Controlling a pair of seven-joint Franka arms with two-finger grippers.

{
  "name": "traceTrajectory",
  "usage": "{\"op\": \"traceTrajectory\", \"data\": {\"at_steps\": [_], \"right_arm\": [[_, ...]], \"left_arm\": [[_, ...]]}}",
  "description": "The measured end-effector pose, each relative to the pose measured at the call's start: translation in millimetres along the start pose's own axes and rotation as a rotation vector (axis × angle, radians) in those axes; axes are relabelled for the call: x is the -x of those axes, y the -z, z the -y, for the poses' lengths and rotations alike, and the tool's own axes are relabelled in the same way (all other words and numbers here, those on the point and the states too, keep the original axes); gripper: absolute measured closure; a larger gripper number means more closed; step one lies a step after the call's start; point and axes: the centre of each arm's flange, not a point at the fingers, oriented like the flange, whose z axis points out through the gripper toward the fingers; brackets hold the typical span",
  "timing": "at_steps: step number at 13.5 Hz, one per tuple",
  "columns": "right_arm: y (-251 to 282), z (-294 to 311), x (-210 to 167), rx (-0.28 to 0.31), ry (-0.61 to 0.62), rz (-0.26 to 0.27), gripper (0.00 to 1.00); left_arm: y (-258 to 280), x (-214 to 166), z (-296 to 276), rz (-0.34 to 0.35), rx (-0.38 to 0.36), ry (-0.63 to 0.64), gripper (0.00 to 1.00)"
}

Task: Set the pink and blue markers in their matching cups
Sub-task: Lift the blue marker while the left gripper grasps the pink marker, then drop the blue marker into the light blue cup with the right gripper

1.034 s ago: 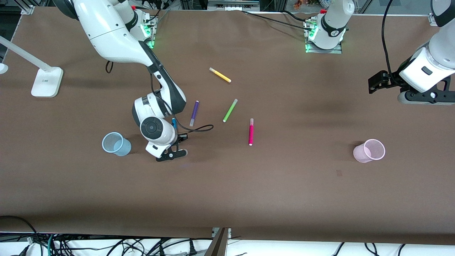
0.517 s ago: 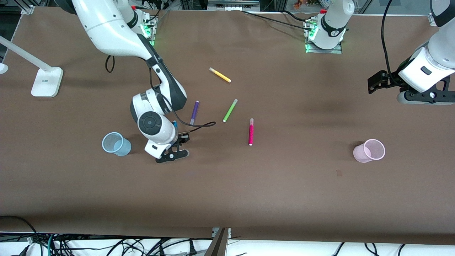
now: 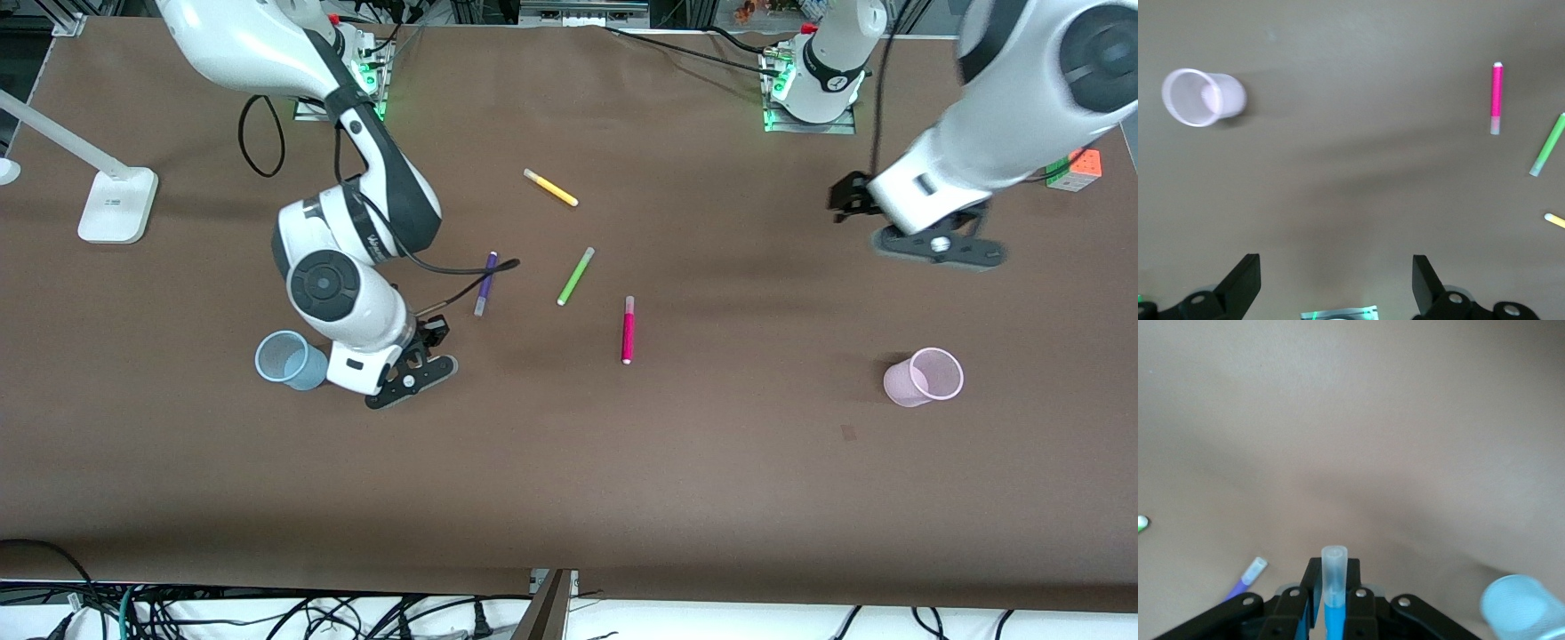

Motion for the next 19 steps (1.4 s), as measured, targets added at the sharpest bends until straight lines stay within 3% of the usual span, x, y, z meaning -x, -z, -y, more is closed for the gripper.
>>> {"op": "traceTrajectory", "data": {"at_steps": [5,10,15,19], "right_arm": [[32.6,-56.0,14.2,-0.003,0.243,-0.031,0.81],[27.3,-141.7,37.1,-0.15,0.476,-0.129,0.81],[0.2,-199.9,57.3,-0.277,0.627,-0.266,0.81],[-29.3,-223.4,70.9,-0.337,0.672,-0.313,0.81]], "left_arm": [[-88.9,-66.6,-56.5,-0.008,0.078,0.086,0.0],[-195.6,-96.5,-162.5,-0.002,0.127,0.062,0.0],[-313.8,-89.1,-234.6,-0.072,0.034,0.044,0.0],[-335.7,-82.3,-259.4,-0.1,0.033,0.05,0.0]]}}
